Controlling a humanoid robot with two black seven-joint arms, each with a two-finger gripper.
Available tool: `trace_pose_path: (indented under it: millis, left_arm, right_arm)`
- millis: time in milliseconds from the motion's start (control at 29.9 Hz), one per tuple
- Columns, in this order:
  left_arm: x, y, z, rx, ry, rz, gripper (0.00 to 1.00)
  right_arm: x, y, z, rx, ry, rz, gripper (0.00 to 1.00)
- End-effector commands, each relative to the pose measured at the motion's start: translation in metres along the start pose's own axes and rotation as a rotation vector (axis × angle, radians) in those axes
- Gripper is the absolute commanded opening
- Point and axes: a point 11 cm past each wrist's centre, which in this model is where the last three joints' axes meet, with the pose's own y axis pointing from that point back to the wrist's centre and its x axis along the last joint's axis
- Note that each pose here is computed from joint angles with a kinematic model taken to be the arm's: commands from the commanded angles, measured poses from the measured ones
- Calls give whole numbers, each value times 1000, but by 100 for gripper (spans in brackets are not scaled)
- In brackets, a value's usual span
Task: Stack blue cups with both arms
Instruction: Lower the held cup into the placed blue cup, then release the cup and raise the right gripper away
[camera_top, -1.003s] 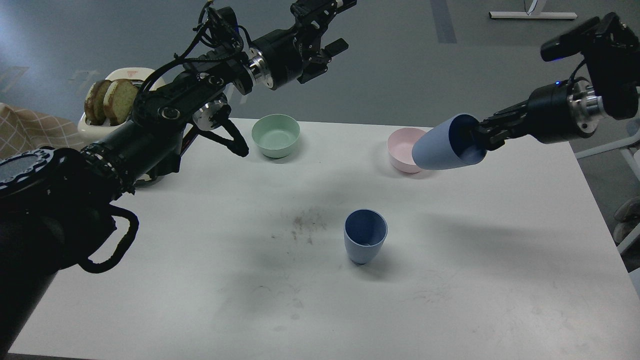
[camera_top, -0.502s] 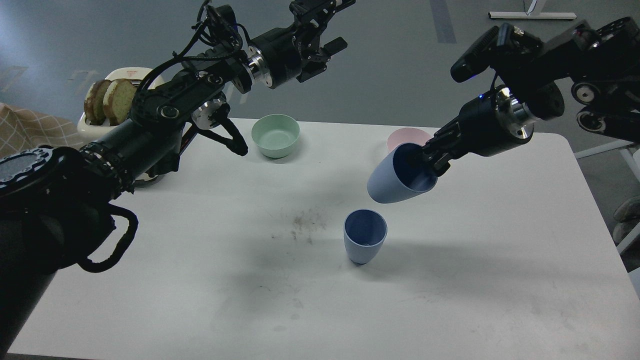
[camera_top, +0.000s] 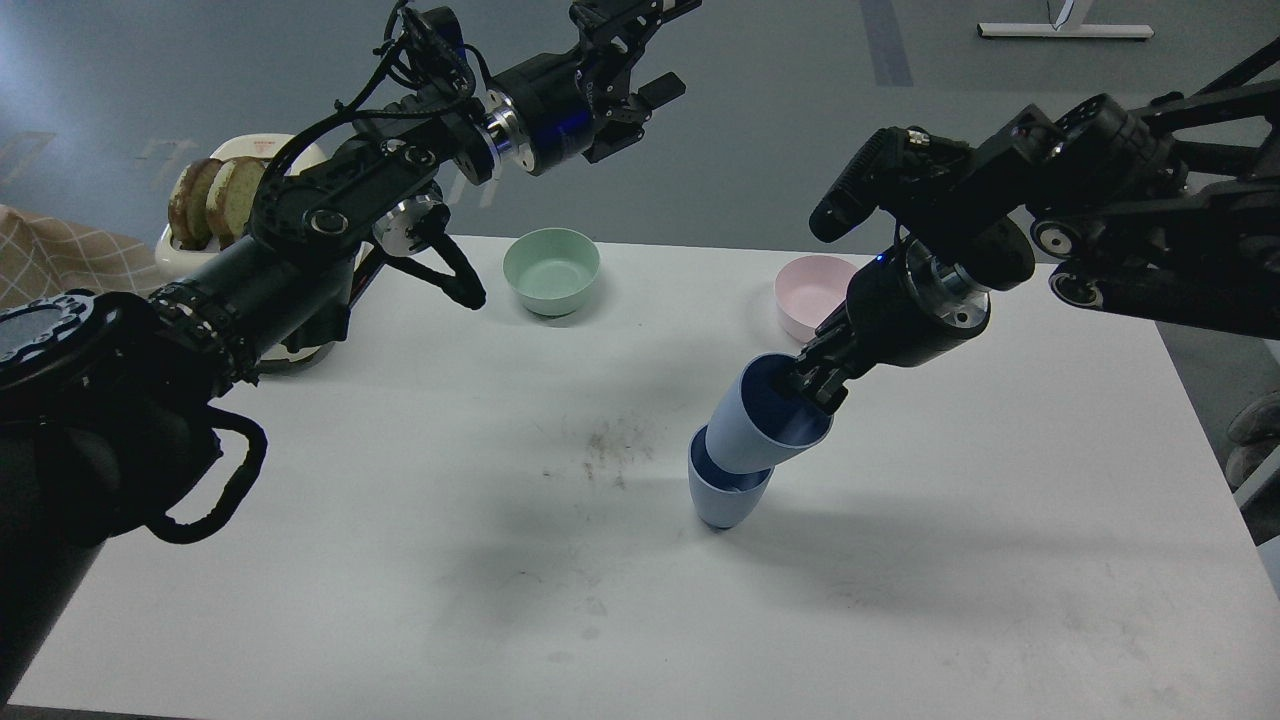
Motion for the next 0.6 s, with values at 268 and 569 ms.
trace_pose_path:
  millis: [268, 569]
  left_arm:
    - [0, 0, 0, -1, 3, 0, 95]
    - [2, 2, 0, 1, 0, 4, 95]
  right_arm:
    - [-5, -6, 0, 8, -8, -11, 0]
    - [-7, -12, 0, 11, -16, -18, 1]
